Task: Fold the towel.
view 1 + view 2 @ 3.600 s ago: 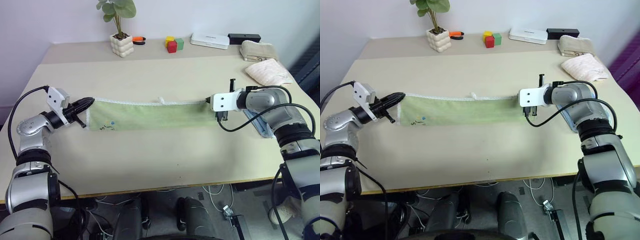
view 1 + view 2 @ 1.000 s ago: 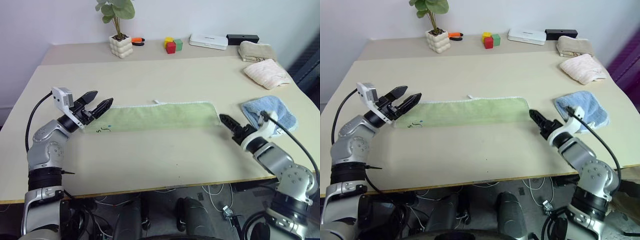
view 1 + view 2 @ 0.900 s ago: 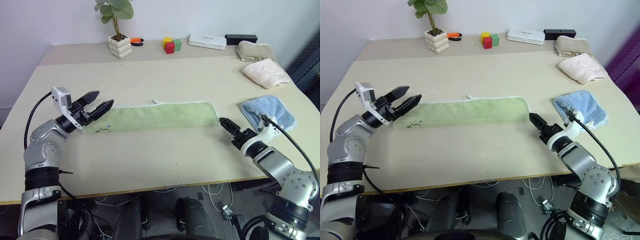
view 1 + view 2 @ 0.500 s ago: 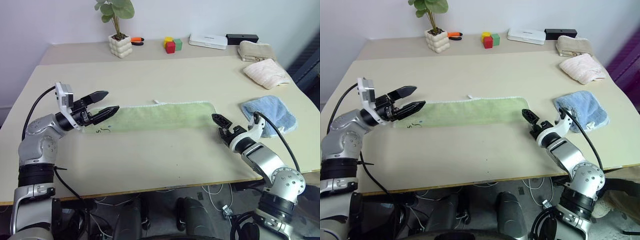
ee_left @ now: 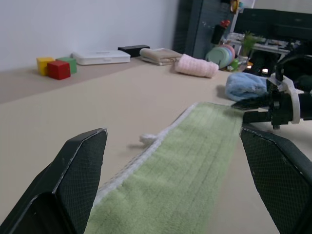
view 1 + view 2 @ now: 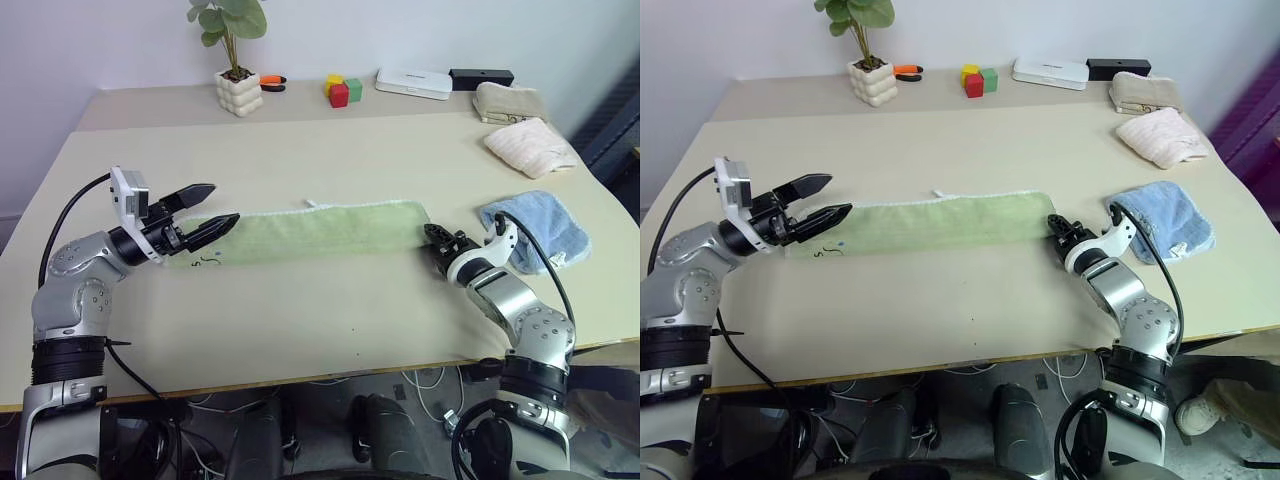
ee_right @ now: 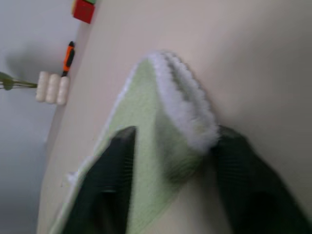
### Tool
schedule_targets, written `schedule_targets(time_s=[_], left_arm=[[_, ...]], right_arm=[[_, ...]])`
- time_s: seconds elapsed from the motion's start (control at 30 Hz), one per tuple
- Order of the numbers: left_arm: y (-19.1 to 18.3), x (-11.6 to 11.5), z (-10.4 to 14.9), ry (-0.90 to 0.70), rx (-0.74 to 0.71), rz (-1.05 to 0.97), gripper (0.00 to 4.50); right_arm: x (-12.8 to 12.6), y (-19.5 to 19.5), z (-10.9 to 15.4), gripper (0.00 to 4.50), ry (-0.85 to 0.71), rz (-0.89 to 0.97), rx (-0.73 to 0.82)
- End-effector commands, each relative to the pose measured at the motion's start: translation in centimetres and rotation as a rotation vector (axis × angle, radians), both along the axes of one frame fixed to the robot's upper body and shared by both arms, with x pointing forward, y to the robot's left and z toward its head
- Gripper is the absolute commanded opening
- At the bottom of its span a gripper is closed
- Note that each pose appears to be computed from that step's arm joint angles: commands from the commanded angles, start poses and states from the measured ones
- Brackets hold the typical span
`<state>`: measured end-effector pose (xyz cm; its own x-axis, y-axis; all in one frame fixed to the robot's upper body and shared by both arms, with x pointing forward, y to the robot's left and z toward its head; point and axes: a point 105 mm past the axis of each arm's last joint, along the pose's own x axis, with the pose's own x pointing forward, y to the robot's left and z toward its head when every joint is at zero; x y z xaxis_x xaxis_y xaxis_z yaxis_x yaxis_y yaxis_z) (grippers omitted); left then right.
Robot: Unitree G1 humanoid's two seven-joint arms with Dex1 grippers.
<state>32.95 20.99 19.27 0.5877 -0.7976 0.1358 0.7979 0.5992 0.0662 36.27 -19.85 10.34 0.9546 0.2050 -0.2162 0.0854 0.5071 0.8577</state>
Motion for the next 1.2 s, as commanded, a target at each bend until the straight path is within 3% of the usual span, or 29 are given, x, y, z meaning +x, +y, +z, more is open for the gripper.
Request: schedule_targets(time_s=[0.03, 0.33, 0.47, 0.6, 0.7, 0.87, 1.2], left_arm=[[0.5, -0.4, 1.4, -0.064, 0.009, 0.021, 4.50], [1.0, -0.3, 1.0, -0.068, 0.013, 0.047, 4.50], [1.0, 0.1, 0.7, -0.074, 0.021, 0.051, 4.50], [0.6, 0.6, 0.9, -0.085, 0.012, 0.038, 4.50], [0.4, 0.9, 0.8, -0.089, 0.013, 0.029, 4.50], [-0.2, 1.1, 0.9, -0.100, 0.018, 0.013, 4.50], [-0.5, 0.0, 0.9, -0.112, 0.044, 0.013, 4.50]], right_arm=[[0.5, -0.2, 0.4, 0.11, -0.015, -0.015, -0.031], [0.0, -4.1, 3.6, 0.05, -0.129, 0.020, -0.402], [-0.4, -5.1, 6.3, 0.05, -0.213, 0.079, -0.604], [-0.7, -1.5, 8.7, 0.05, -0.378, 0.249, -0.839], [-1.3, 2.3, 10.5, 0.05, -0.528, 0.384, -0.911], [-1.7, 6.7, 9.6, 0.05, -0.626, 0.571, -1.047], [-2.4, 12.4, 8.3, 0.05, -0.804, 0.769, -1.078]])
